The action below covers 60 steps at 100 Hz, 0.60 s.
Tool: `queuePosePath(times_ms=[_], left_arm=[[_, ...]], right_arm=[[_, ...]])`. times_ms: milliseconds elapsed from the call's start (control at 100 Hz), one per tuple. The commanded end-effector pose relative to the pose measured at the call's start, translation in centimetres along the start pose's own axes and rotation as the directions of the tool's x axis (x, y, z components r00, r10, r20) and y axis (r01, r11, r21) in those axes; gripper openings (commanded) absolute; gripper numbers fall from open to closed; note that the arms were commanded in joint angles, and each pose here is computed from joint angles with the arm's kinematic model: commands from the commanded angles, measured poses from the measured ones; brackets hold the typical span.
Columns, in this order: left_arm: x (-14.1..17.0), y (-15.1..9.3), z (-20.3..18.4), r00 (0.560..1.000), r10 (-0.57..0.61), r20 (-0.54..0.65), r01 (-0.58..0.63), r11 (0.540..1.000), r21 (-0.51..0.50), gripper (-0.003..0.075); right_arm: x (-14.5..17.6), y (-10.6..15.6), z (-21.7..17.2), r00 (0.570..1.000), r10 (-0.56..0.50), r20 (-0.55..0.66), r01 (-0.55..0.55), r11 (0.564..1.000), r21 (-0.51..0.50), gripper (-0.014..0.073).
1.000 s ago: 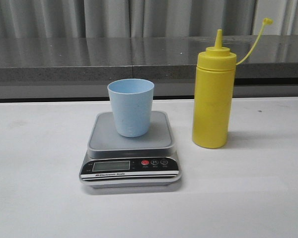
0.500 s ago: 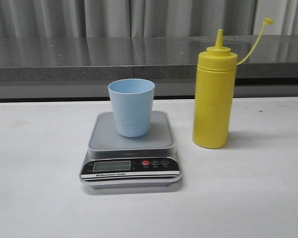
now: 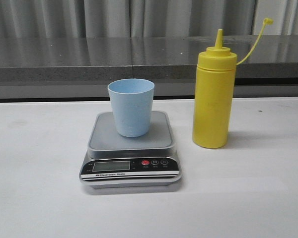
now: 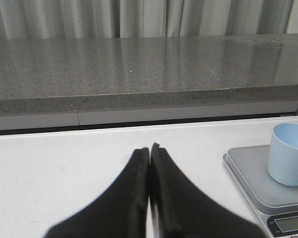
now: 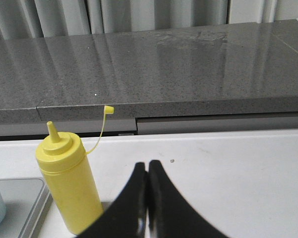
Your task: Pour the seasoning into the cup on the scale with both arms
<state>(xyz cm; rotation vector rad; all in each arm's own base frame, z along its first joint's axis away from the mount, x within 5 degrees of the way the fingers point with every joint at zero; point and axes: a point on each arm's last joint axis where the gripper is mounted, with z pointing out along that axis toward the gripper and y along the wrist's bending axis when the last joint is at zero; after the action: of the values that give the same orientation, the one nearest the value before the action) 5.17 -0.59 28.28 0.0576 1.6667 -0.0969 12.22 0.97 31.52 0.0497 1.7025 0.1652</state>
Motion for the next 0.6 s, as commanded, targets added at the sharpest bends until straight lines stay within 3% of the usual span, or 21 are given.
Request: queuePosePath(times_ms=[0,100,170,240,330,400,590], left_arm=[[-1.5,0.0,-0.1,0.996,-0.019,0.092,0.019,1.0,0.003,-0.002],[-1.5,0.0,-0.1,0.996,-0.019,0.092,0.019,1.0,0.003,-0.002],[-1.5,0.0,-0.1,0.996,-0.019,0.092,0.019,1.0,0.003,-0.002],[-1.5,0.0,-0.1,0.996,-0.019,0.092,0.019,1.0,0.003,-0.002],[-1.5,0.0,-0.1,0.996,-0.019,0.092,0.019,1.0,0.003,-0.002],[-1.5,0.0,-0.1,0.996,-0.019,0.092,0.019,1.0,0.003,-0.002],[-1.5,0.0,-0.1,0.996,-0.019,0.092,0.019,1.0,0.003,-0.002]], right_arm=[[-1.7,0.4,1.3,0.995,0.0,0.104,0.002,1.0,-0.021,-0.0065],[-1.2,0.7,2.8,0.998,-0.002,0.069,0.005,0.999,-0.039,-0.0025],[-0.9,1.0,3.6,0.999,-0.005,0.054,0.009,0.998,-0.061,0.0076],[-0.5,1.5,4.2,0.999,-0.01,0.035,0.013,0.996,-0.088,0.0244],[0.1,2.2,5.0,1.0,-0.017,0.0,0.017,0.993,-0.12,0.0524],[0.6,2.5,5.6,0.999,-0.023,-0.027,0.019,0.991,-0.135,0.0676],[1.8,2.9,7.2,0.995,-0.042,-0.091,0.028,0.989,-0.142,0.0636]])
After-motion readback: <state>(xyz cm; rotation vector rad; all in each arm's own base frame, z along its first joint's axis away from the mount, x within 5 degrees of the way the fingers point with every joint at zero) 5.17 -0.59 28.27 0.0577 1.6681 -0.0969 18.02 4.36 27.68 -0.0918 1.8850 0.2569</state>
